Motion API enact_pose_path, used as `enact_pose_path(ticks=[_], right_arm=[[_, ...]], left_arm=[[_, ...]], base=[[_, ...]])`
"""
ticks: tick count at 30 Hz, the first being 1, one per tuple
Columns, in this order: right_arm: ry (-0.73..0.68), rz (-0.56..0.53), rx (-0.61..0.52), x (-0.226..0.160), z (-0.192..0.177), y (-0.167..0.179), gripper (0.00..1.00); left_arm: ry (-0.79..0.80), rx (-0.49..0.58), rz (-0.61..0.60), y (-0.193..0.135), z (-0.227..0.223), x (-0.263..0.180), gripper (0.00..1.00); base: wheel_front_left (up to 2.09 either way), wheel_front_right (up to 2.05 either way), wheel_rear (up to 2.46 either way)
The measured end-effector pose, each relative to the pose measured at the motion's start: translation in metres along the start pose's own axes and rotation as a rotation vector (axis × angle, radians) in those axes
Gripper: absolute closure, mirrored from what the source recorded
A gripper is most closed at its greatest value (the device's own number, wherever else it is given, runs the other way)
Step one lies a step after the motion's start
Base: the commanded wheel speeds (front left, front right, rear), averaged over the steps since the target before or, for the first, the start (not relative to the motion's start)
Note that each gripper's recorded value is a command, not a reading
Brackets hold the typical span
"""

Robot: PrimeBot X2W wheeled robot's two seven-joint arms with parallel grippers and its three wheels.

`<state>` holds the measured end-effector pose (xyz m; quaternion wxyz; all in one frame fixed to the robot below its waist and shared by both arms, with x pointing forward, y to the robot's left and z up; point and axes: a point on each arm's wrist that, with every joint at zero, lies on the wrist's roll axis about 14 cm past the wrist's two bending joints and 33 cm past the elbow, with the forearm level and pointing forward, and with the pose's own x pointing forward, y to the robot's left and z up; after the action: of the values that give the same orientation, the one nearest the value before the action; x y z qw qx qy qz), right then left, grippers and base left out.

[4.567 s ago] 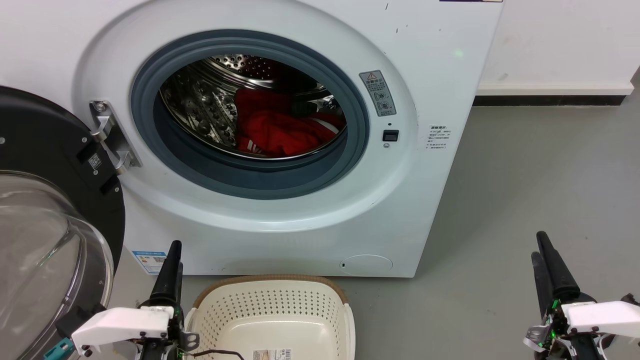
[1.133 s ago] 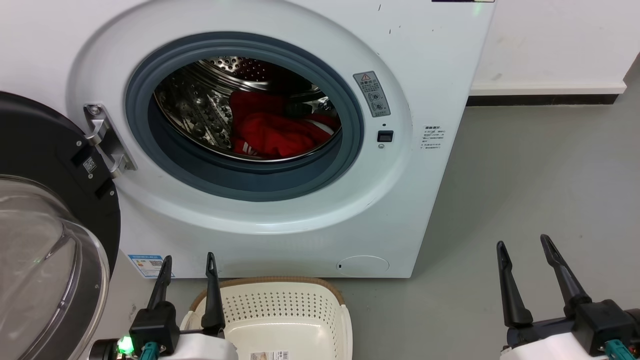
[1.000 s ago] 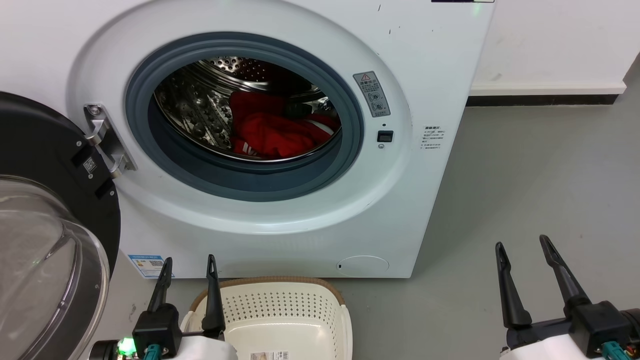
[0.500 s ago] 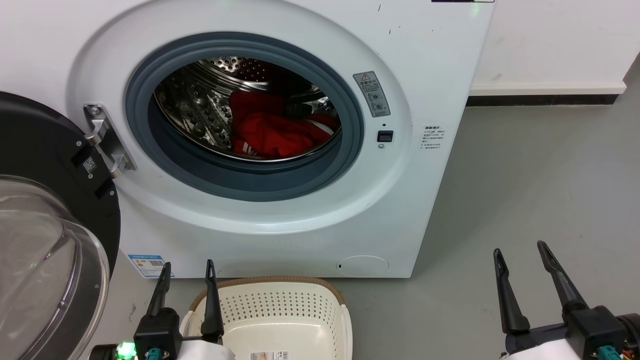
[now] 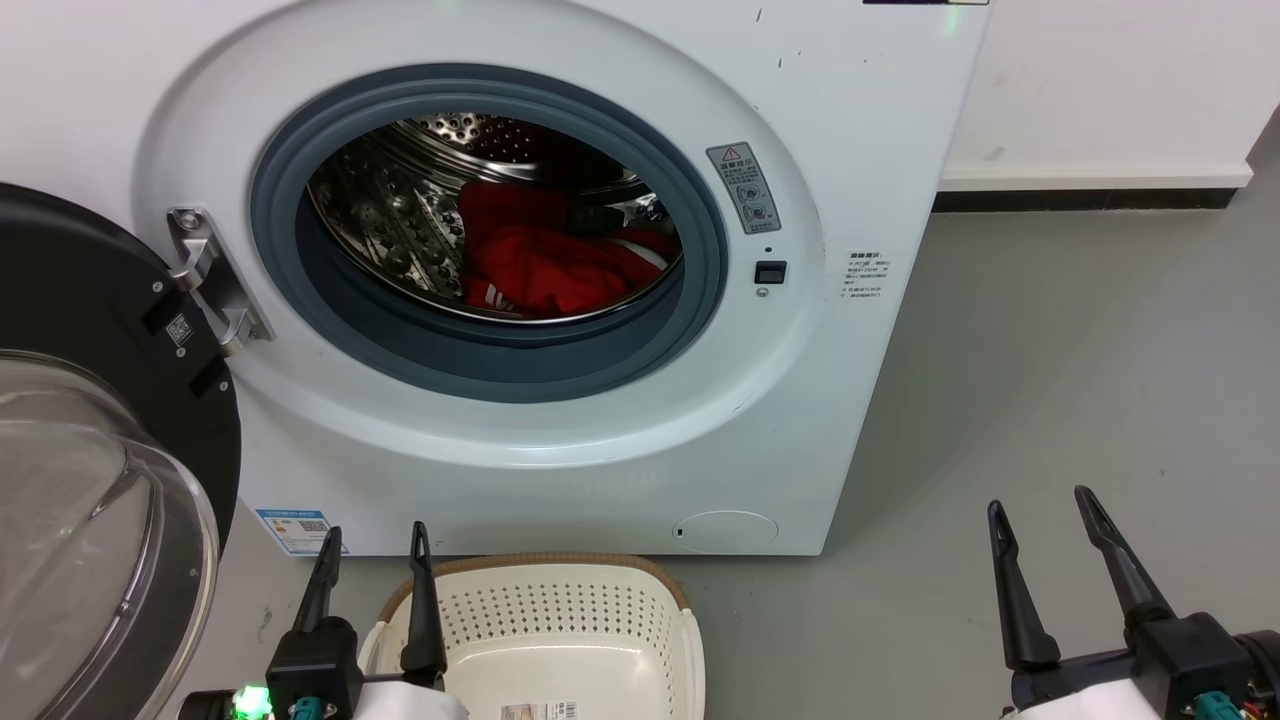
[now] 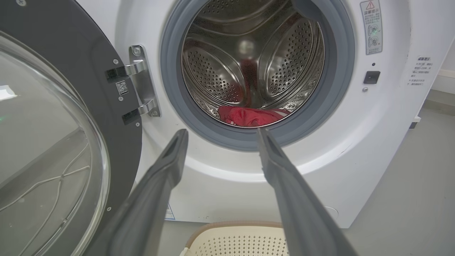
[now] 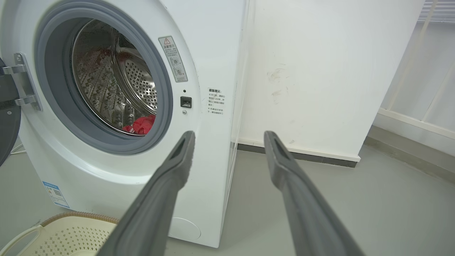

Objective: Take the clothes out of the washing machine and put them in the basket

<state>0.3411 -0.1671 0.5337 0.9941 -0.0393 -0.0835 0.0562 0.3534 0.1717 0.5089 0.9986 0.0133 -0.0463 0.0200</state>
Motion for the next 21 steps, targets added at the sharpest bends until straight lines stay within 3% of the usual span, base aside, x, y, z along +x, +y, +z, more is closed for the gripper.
enact_pose_path(ticks=[10, 21], right_arm=[[0.010, -0.003, 0.001, 0.000, -0.003, -0.001, 0.00], [0.017, -0.020, -0.006, 0.015, -0.008, -0.008, 0.00]], left_arm=[[0.021, -0.012, -0.012, -0.003, -0.007, 0.007, 0.00], [-0.017, -0.032, -0.123, -0.030, 0.002, 0.085, 0.00]], base=[[0.00, 0.00, 0.00], [0.00, 0.00, 0.00]])
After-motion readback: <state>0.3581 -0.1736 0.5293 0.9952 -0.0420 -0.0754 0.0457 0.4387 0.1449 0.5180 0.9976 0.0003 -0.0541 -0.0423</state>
